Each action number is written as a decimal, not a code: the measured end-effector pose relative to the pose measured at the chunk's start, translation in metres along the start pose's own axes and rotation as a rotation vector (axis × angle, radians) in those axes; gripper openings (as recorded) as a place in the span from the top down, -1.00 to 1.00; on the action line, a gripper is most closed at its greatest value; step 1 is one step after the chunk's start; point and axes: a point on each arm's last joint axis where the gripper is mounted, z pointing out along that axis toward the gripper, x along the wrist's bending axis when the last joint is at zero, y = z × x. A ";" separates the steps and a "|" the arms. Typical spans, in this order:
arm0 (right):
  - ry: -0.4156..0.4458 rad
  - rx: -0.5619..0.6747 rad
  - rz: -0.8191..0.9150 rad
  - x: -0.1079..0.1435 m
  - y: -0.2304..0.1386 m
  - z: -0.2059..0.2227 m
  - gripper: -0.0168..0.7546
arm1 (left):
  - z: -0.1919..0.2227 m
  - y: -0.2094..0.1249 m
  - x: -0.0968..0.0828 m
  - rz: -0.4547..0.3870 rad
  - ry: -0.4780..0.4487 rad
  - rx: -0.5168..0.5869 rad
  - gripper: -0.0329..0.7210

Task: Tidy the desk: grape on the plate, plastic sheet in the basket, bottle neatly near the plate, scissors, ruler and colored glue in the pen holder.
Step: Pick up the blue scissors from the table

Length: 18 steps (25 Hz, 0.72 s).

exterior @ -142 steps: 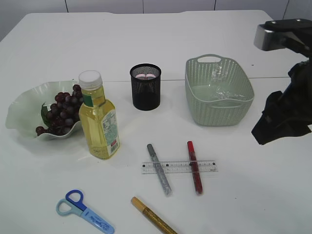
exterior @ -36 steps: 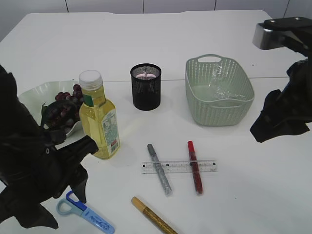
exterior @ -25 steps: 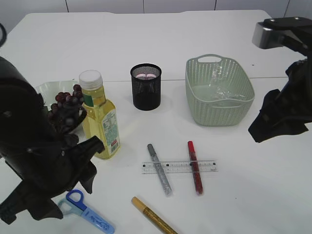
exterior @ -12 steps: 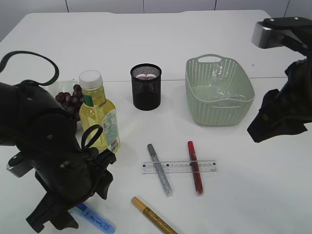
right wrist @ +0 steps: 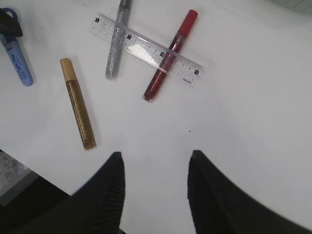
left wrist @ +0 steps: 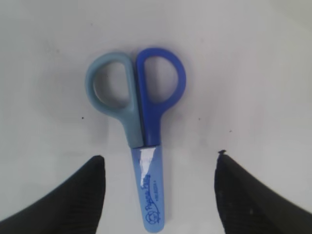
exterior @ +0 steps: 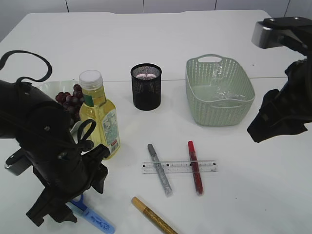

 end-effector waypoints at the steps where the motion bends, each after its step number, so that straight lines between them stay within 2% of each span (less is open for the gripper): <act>1: 0.000 0.000 0.000 0.000 0.000 0.000 0.13 | 0.000 0.001 0.000 0.002 0.000 0.000 -0.44; 18: -0.001 -0.002 0.000 0.000 0.000 0.000 0.13 | 0.024 -0.002 0.001 -0.007 0.056 0.023 -0.44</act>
